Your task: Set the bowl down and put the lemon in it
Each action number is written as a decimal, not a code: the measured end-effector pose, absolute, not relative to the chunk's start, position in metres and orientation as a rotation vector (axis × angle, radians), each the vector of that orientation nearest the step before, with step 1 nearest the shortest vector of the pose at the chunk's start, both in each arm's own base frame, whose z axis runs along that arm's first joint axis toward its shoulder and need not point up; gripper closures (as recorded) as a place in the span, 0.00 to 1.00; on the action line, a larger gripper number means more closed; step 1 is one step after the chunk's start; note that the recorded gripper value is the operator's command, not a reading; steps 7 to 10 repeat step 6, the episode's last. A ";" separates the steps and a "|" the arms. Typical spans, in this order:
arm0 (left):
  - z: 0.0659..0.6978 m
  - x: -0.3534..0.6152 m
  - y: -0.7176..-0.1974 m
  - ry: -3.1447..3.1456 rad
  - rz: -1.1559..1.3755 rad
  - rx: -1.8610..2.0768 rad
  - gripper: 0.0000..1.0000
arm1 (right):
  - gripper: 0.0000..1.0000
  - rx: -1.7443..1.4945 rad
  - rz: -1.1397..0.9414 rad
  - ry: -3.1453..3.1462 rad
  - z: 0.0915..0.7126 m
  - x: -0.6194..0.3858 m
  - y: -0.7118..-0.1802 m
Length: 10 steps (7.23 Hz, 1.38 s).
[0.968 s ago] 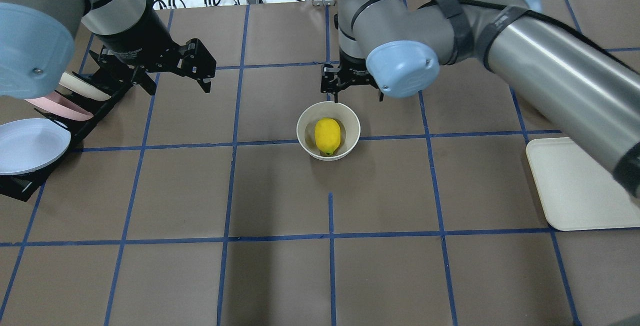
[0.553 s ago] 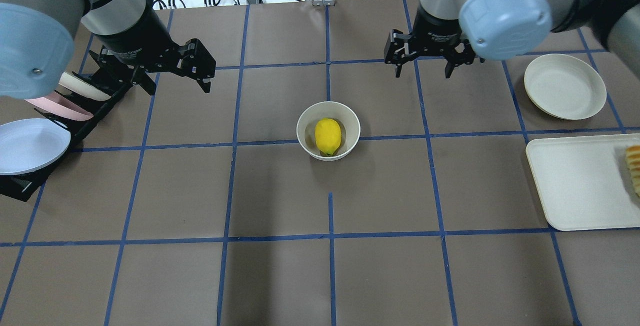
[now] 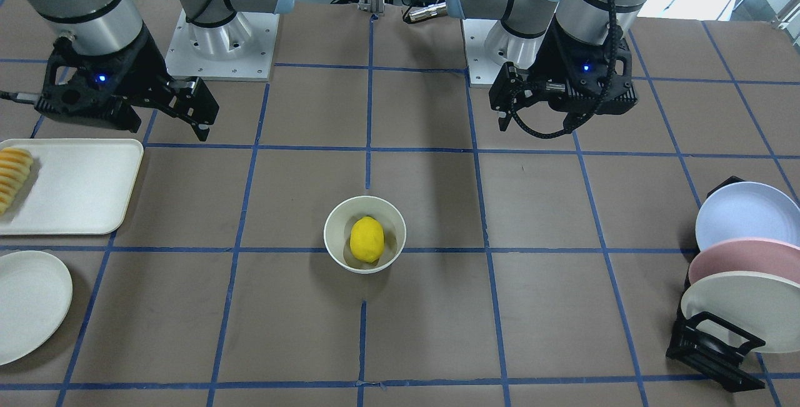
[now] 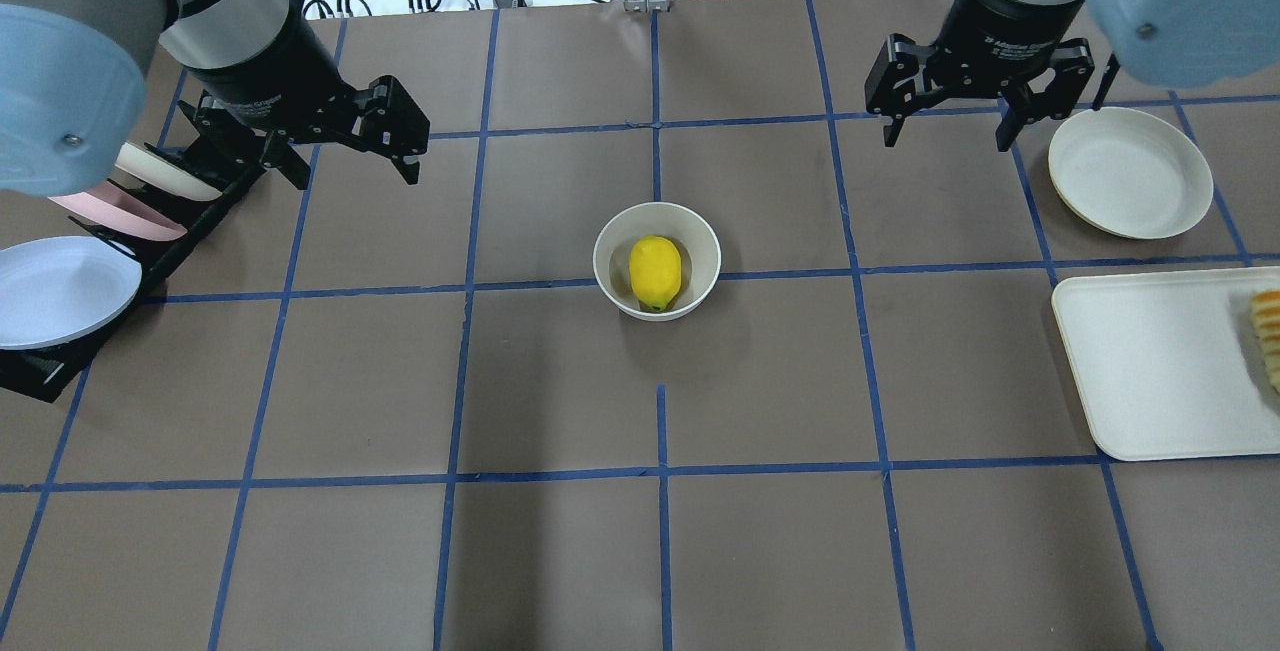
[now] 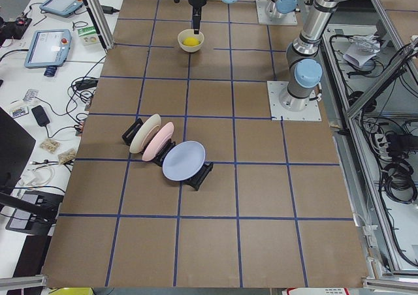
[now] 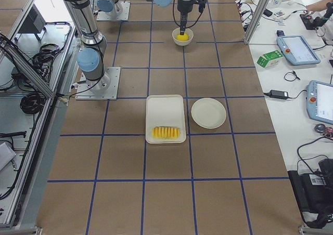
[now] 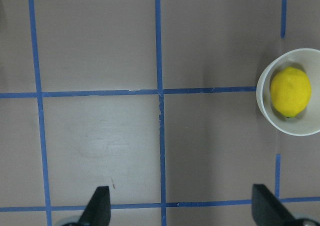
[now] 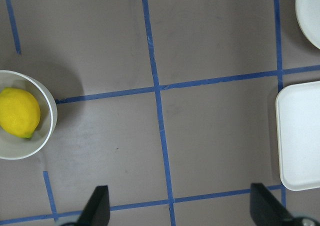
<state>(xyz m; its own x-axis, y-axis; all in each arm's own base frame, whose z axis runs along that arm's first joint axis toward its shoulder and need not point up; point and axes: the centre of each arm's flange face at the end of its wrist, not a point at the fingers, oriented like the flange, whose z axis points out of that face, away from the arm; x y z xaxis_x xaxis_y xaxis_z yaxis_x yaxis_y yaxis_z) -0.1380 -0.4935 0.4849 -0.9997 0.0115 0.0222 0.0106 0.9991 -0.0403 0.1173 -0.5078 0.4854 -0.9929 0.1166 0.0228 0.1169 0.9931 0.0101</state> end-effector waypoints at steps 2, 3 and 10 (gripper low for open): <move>0.486 -0.138 -0.493 -3.117 0.066 -0.018 0.00 | 0.00 -0.173 -0.033 -3.098 0.495 0.118 -0.495; 0.486 -0.138 -0.493 -3.117 0.067 -0.017 0.00 | 0.00 -0.167 -0.035 -3.096 0.497 0.120 -0.492; 0.487 -0.138 -0.492 -3.117 0.068 -0.018 0.00 | 0.00 -0.162 -0.035 -3.099 0.498 0.121 -0.490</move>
